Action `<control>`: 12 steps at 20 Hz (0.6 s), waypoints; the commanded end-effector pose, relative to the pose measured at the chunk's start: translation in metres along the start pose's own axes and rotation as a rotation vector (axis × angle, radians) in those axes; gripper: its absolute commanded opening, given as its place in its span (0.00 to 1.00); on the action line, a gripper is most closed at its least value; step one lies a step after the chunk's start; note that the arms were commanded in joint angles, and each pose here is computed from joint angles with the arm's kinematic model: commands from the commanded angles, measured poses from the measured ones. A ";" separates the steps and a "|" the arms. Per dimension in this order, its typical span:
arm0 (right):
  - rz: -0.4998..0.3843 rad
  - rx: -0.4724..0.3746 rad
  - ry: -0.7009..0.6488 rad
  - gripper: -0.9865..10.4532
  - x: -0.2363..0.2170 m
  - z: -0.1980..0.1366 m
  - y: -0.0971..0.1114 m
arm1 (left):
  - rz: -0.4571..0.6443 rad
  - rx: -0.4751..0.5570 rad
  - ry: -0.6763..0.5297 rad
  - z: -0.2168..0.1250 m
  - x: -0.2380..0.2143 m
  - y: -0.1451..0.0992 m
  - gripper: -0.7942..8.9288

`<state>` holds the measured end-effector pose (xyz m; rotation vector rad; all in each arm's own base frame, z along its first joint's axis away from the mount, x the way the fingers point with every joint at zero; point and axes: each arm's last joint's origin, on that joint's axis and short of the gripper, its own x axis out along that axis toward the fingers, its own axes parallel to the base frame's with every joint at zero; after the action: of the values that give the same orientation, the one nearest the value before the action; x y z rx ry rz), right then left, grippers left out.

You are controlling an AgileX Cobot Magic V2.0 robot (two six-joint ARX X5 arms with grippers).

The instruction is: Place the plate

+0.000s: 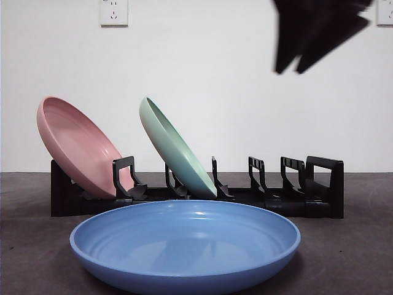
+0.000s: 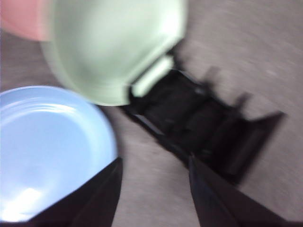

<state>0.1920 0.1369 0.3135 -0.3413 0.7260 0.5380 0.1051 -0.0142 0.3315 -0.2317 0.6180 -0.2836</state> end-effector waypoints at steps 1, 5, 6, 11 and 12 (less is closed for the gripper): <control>-0.014 0.022 -0.025 0.28 -0.012 -0.002 -0.024 | -0.012 -0.017 -0.041 0.007 -0.003 -0.002 0.38; -0.070 0.125 -0.083 0.28 -0.046 -0.018 -0.060 | -0.012 -0.020 -0.038 0.007 -0.002 -0.002 0.38; -0.079 0.146 -0.110 0.28 -0.054 -0.022 -0.065 | -0.011 -0.022 -0.033 0.008 -0.001 -0.002 0.38; -0.135 0.180 -0.150 0.28 -0.078 -0.033 -0.068 | -0.018 -0.041 0.022 0.020 0.019 -0.001 0.38; -0.133 0.182 -0.143 0.28 -0.079 -0.034 -0.068 | -0.019 -0.042 0.039 0.027 0.026 -0.001 0.38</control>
<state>0.1624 0.0379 0.3520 -0.1686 0.6081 0.3544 0.1387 -0.0199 0.3315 -0.2676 0.6949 -0.2877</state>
